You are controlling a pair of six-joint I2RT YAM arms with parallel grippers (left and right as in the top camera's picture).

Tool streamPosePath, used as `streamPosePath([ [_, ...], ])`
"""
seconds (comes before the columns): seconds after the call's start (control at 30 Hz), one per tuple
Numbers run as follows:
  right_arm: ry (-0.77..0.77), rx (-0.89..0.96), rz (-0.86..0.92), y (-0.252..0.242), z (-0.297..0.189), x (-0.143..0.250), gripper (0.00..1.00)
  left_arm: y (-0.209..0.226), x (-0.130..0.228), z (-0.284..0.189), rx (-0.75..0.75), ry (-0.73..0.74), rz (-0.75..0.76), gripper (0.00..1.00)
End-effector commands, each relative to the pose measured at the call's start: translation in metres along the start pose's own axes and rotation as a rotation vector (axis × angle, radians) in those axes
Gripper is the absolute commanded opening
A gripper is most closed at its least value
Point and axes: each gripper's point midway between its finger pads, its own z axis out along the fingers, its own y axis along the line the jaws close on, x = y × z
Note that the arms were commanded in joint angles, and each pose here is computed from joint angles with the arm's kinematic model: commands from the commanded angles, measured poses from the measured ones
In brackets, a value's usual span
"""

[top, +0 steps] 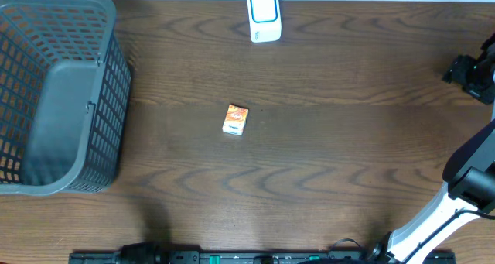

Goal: Scan the item barcode

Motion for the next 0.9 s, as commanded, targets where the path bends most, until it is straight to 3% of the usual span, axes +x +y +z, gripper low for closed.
streamPosePath([
  [0.0,-0.02,0.056,-0.004,-0.011,-0.003,-0.004,0.77,0.001,-0.003,-0.001,-0.018,-0.01,0.015,0.99],
  [0.63,-0.117,0.153,-0.006,-0.035,0.001,-0.03,0.82,-0.001,0.013,0.001,-0.017,0.029,0.03,0.99],
  [0.87,-0.189,0.168,-0.138,-0.038,0.012,-0.052,0.91,0.035,0.046,-0.007,-0.23,0.182,0.085,0.99],
])
